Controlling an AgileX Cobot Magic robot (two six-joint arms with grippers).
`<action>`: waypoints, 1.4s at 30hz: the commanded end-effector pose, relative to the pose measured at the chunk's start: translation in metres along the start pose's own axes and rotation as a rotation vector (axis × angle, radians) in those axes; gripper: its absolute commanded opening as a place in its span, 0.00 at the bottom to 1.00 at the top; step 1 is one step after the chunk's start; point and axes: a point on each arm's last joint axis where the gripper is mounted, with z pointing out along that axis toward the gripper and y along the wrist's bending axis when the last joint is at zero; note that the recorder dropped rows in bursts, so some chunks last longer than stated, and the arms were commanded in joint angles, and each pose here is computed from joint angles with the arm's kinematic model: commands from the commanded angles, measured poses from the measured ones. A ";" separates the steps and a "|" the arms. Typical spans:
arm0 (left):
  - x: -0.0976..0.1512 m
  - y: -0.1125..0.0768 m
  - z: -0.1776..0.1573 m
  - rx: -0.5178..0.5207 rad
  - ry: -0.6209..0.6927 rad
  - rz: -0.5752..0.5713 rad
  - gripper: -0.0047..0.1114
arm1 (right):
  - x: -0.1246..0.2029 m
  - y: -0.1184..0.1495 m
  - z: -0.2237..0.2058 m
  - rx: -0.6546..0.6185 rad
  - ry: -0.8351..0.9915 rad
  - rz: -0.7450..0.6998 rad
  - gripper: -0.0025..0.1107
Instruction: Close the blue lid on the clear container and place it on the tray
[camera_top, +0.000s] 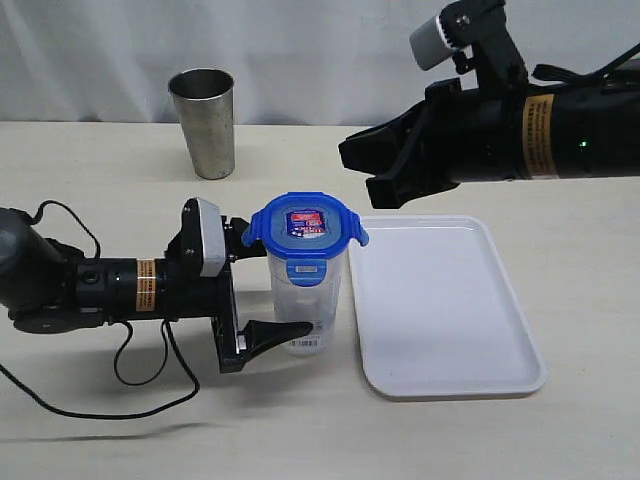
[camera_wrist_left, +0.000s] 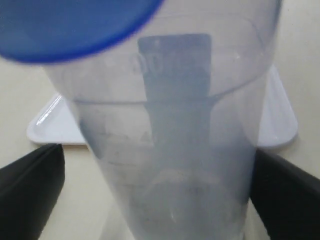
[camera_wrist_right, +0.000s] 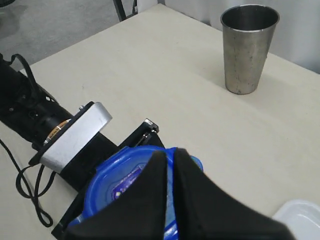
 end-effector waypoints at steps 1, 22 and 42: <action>0.001 0.003 0.012 0.027 -0.027 -0.019 0.83 | 0.007 -0.002 0.005 -0.006 0.024 0.028 0.06; -0.011 -0.002 0.028 0.041 -0.062 -0.006 0.83 | -0.007 -0.029 0.002 0.248 -0.054 0.303 0.41; -0.010 -0.001 0.028 0.034 -0.057 -0.001 0.83 | -0.002 -0.052 -0.007 0.530 -0.102 0.353 0.41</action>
